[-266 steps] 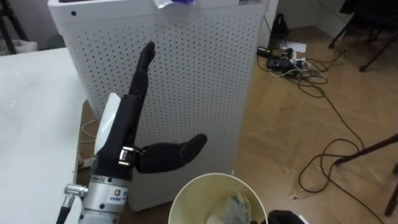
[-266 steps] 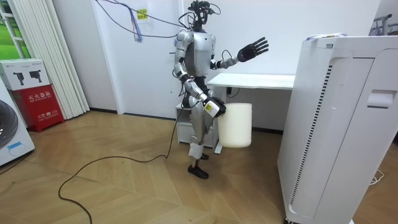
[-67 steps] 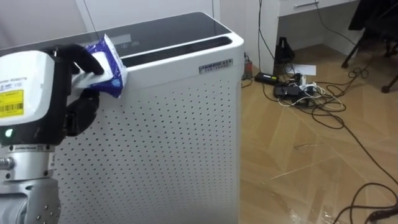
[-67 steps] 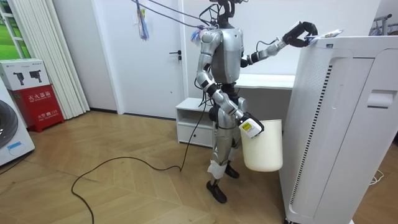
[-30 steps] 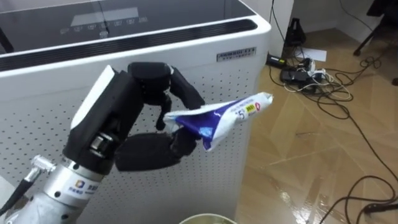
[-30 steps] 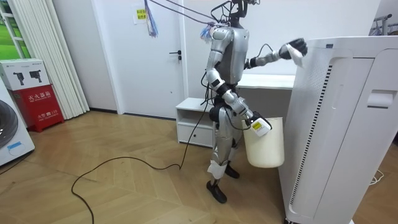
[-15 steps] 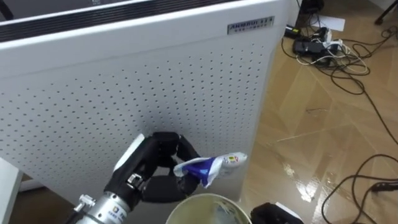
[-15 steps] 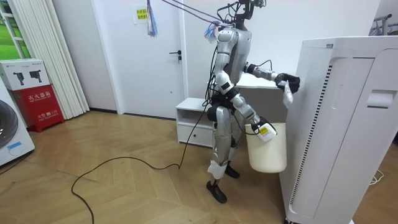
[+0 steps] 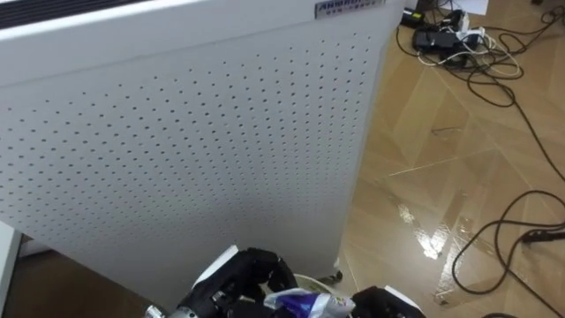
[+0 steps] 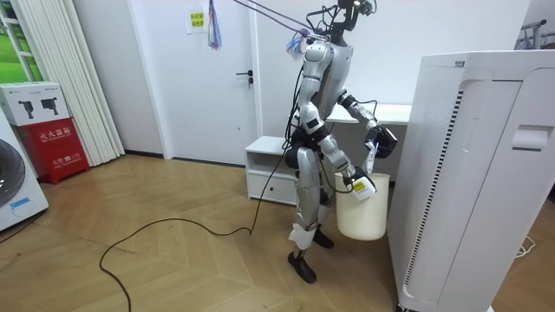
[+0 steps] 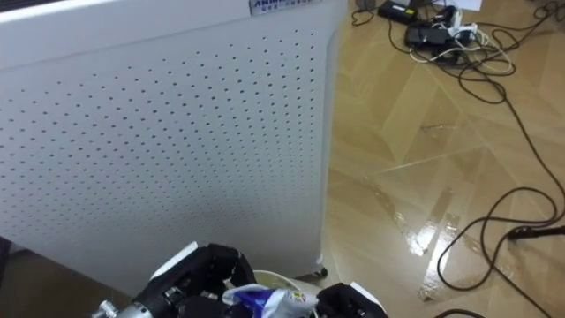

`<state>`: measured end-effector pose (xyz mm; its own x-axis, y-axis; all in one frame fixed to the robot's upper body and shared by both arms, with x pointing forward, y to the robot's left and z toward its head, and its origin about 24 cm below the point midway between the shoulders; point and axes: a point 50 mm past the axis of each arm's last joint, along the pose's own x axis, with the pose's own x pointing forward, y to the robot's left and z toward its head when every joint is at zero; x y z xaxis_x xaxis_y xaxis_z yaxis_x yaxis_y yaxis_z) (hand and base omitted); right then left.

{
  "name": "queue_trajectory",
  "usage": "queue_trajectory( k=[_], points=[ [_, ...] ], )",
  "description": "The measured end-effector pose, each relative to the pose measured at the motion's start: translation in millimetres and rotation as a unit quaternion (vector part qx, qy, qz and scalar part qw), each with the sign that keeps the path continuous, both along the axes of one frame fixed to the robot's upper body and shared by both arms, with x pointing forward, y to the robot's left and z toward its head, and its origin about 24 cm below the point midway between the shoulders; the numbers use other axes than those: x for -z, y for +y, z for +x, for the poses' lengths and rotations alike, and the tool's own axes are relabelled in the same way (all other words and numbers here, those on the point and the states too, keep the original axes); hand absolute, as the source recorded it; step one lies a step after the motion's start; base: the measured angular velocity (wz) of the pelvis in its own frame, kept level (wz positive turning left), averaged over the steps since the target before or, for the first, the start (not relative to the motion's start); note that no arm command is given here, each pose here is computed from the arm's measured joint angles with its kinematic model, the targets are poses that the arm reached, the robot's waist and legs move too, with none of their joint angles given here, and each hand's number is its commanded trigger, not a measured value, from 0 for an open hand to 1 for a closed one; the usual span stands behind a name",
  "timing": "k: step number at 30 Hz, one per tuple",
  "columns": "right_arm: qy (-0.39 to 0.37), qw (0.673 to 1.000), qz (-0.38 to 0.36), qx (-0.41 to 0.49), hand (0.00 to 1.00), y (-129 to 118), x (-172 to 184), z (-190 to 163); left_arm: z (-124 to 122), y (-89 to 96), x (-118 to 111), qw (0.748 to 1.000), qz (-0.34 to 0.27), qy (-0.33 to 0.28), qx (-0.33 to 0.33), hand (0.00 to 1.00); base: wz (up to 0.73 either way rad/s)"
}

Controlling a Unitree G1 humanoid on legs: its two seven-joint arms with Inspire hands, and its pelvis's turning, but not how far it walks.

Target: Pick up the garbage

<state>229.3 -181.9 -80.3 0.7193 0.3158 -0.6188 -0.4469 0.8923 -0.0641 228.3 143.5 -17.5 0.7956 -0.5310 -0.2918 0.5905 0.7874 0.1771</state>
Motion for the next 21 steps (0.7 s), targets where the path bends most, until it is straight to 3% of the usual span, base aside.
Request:
queue_trajectory(
  k=[11,12,13,14,15,21],
  points=[
    [0.001,1.0,-0.009,-0.001,1.0,-5,0,0,-3,-1.8,5,0.999,0.038,0.002,0.02,1.0,-0.01],
    [0.001,1.0,-0.011,-0.001,1.0,-6,0,0,-3,-1.4,6,0.999,0.038,0.005,0.02,0.8,0.0],
    [0.001,1.0,-0.013,0.0,1.0,-7,0,0,-3,-1.2,6,0.999,0.039,0.006,0.02,0.37,0.0],
    [0.001,1.0,-0.016,0.0,1.0,-9,-1,-1,-4,-1.2,7,0.999,0.043,0.007,0.021,0.11,0.0],
    [0.002,1.0,-0.019,-0.001,1.0,-11,-1,-1,-4,-1.3,7,0.999,0.048,0.008,0.023,0.0,0.0],
    [0.003,1.0,-0.025,0.001,1.0,-16,-1,-2,-9,-0.2,12,0.998,0.056,0.019,0.025,0.0,0.0]
  ],
)
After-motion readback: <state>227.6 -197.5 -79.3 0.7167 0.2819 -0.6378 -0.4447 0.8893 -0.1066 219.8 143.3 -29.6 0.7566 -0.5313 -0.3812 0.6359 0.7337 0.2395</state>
